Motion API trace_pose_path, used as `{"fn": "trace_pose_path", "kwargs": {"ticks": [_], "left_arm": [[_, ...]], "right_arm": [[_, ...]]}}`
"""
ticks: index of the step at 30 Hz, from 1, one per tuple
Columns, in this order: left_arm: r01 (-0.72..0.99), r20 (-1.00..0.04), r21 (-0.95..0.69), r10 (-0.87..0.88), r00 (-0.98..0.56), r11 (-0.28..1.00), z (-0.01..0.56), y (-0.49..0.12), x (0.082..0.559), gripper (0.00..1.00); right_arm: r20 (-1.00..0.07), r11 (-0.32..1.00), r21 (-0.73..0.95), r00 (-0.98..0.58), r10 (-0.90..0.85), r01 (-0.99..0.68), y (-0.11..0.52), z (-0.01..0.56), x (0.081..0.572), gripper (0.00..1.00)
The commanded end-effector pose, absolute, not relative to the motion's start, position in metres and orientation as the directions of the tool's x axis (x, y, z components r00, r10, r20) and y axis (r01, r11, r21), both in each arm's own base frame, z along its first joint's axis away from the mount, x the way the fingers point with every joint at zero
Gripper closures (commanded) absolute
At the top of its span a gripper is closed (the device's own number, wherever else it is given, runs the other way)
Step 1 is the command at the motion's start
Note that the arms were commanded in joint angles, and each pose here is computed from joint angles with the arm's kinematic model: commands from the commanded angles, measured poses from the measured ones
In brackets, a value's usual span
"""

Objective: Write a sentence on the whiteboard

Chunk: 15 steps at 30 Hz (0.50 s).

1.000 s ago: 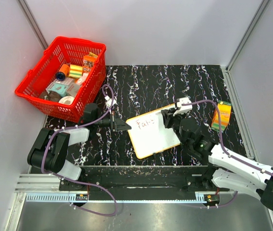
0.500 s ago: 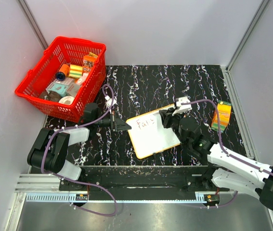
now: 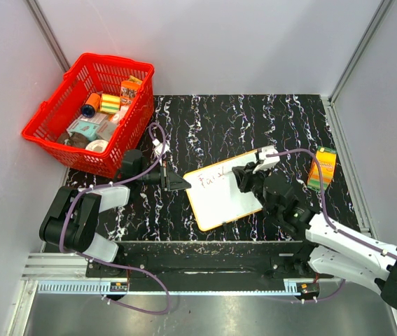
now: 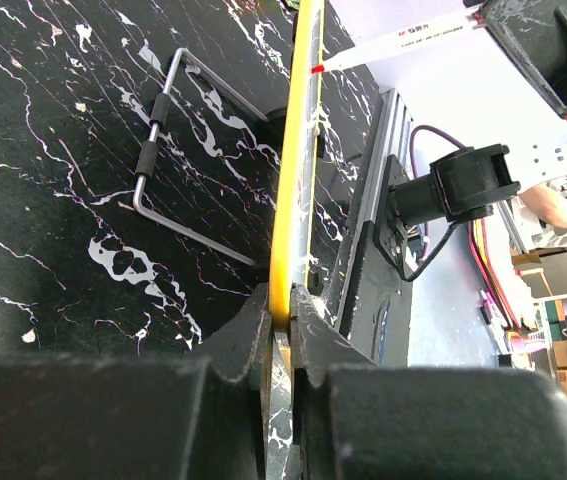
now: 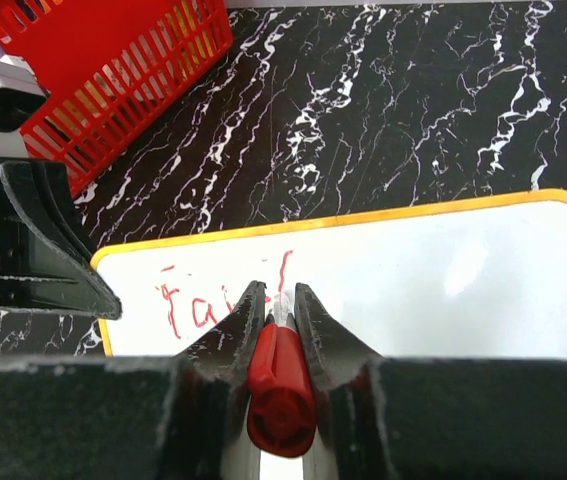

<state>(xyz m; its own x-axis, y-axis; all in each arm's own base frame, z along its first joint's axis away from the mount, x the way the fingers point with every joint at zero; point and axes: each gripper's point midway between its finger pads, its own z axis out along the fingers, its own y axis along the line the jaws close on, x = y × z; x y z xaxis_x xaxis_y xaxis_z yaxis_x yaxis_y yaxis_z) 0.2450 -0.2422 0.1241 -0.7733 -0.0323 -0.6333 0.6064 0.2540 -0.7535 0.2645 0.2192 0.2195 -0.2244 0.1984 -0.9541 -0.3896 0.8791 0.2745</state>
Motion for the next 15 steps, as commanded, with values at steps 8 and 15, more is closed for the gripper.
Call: {"fn": "trace_pose_path", "kwargs": {"ticks": [8, 15], "left_arm": [[0.707, -0.729, -0.662, 0.006, -0.684, 0.250, 0.1254, -0.2466, 0.2467, 1.00], [0.706, -0.727, -0.663, 0.008, -0.687, 0.249, 0.1248, -0.2469, 0.2462, 1.00]], "right_arm": [[-0.945, 0.870, 0.294, -0.255, 0.204, -0.396, 0.2120, 0.2125, 0.2540, 1.00], [-0.944, 0.869, 0.297, -0.256, 0.206, -0.396, 0.2146, 0.2127, 0.2561, 1.00]]}}
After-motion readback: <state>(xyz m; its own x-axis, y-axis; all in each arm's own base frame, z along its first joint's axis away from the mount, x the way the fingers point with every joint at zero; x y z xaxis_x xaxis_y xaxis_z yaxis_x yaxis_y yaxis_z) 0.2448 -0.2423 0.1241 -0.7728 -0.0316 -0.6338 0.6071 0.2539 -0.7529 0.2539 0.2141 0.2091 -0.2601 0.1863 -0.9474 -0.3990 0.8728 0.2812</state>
